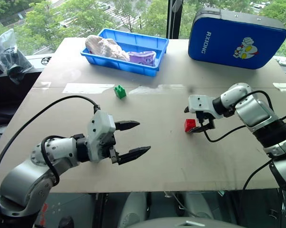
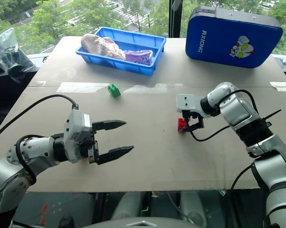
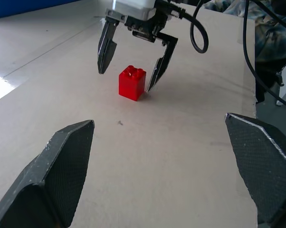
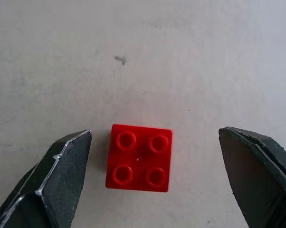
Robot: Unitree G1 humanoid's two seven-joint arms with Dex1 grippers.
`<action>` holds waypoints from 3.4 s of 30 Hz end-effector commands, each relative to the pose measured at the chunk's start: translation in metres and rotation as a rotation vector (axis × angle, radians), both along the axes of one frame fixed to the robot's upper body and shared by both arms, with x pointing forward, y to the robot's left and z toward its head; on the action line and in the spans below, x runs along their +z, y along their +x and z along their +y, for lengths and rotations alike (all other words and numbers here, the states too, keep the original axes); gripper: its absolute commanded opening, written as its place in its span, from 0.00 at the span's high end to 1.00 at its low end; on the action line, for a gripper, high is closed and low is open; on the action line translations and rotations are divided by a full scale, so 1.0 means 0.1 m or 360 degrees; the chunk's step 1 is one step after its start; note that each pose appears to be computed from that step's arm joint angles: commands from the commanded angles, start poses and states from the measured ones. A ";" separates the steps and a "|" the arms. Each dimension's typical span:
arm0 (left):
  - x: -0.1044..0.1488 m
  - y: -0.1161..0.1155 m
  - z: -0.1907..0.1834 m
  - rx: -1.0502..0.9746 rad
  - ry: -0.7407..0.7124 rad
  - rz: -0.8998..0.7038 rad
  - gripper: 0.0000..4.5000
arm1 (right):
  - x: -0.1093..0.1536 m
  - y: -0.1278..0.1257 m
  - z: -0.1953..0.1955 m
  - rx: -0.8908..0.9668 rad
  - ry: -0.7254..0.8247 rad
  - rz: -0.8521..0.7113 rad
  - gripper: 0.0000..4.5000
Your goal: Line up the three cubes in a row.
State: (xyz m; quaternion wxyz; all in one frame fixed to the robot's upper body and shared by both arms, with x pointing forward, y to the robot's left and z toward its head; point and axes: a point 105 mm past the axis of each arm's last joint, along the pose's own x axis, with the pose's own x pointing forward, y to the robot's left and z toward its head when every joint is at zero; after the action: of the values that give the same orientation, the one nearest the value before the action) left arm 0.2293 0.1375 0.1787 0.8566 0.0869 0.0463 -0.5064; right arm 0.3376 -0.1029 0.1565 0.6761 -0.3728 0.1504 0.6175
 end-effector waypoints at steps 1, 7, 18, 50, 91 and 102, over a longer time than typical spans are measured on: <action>0.06 0.28 0.23 0.0345 -0.0085 -0.0056 0.00 | 0.41 -0.17 -0.05 0.0008 0.0331 -0.0091 0.03; 0.20 0.80 0.57 0.0792 -0.0194 -0.0015 0.00 | 0.56 -0.71 -0.25 -0.0080 0.0674 -0.0180 0.03; 0.05 1.93 0.84 0.1194 0.0246 0.0030 0.00 | 0.66 -1.25 -0.22 -0.0450 0.1099 -0.0520 0.03; -0.21 1.46 0.00 -0.0477 0.0637 -0.0053 0.72 | 0.49 -1.53 -0.40 -0.0624 0.0916 -0.0471 0.00; -0.58 1.15 -0.52 -0.0725 0.0941 -0.0002 0.02 | 0.27 -1.66 -0.57 -0.0706 0.0768 -0.0337 0.00; 0.00 0.84 0.34 -0.0108 0.0697 0.0245 0.02 | 0.23 -1.63 -0.51 -0.0592 0.0806 -0.0255 0.00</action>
State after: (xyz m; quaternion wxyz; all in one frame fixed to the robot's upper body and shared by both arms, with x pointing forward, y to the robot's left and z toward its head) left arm 0.3186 0.1672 0.1586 0.7638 0.2530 0.2340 -0.5457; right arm 0.1767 -0.1591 0.1768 0.8673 -0.2090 0.0167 0.4514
